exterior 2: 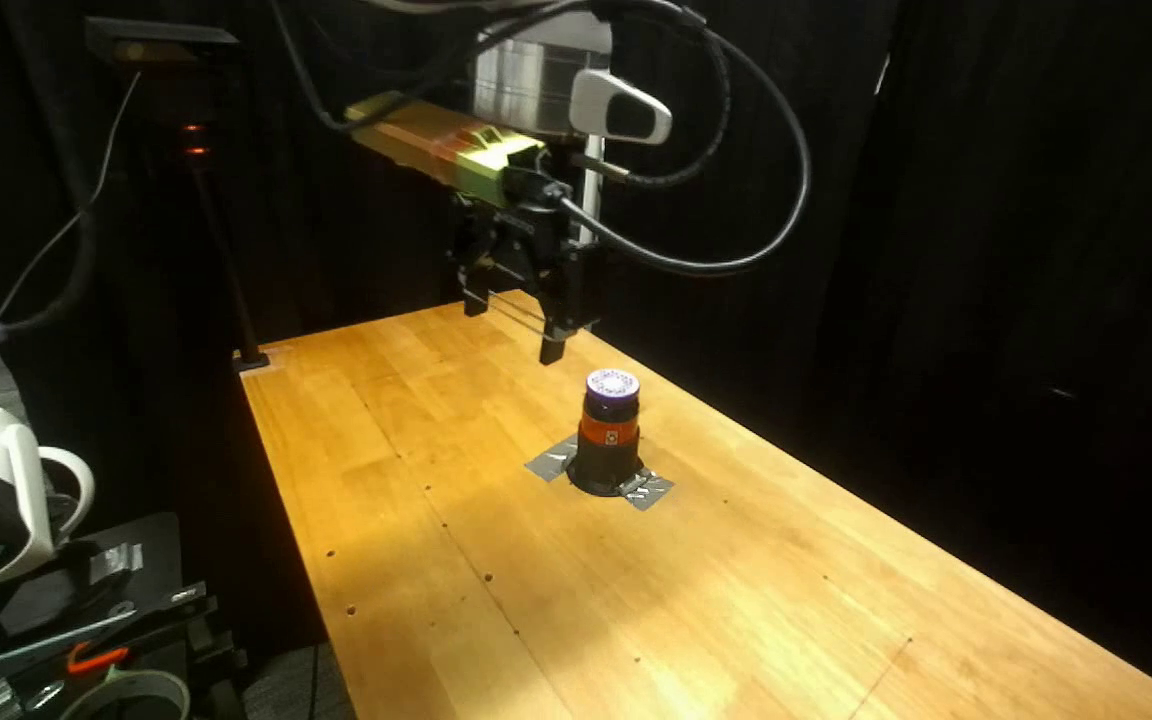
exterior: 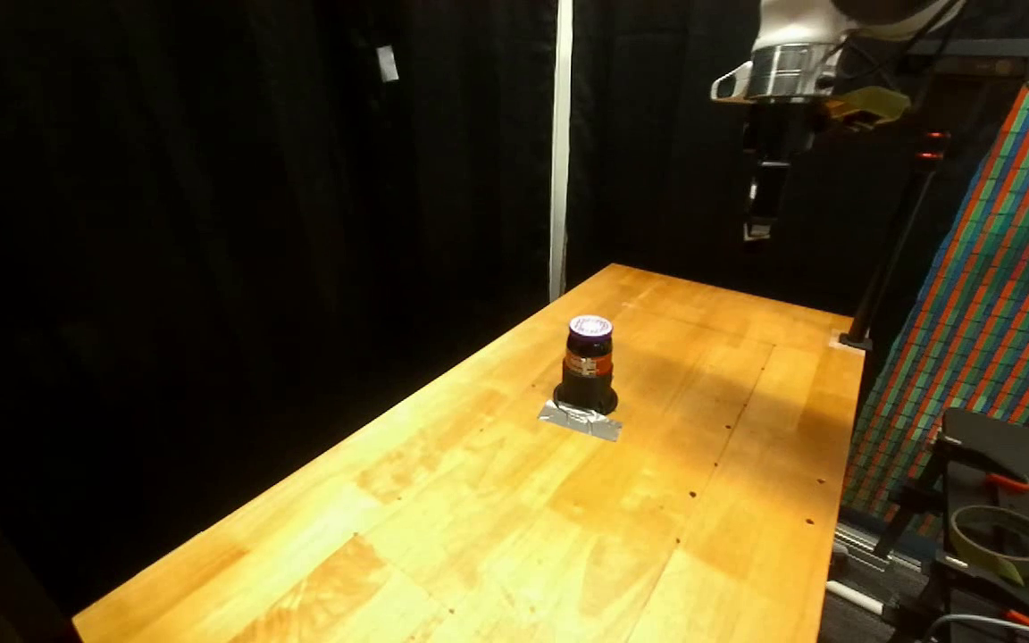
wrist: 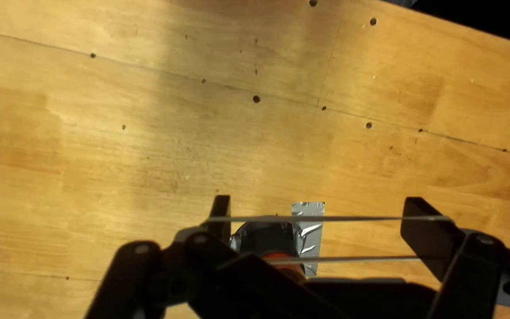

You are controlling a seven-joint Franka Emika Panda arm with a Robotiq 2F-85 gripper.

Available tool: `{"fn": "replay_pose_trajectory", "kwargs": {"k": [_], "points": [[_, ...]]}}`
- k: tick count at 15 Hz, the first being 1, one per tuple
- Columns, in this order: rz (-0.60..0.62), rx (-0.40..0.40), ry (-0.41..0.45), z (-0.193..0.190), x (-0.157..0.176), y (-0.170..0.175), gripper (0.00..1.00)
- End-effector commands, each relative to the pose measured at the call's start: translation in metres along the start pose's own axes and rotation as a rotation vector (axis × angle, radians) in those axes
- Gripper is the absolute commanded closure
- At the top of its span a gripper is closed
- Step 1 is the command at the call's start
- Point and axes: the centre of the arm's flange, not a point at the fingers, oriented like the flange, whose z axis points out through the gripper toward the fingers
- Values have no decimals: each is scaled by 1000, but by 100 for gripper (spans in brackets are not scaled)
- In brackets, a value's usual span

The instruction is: Put the rubber band around the jar.

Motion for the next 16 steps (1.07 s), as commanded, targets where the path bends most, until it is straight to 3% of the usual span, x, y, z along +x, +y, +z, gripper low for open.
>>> {"fn": "replay_pose_trajectory", "kwargs": {"k": [1,6,10,13,16], "points": [[38,-21,-7,8,94,1,0],[6,-80,-30,46,186,-8,0],[-47,-62,-20,82,244,-2,0],[-58,-36,-28,106,270,-5,0],[-67,-18,-94,125,286,-11,0]]}}
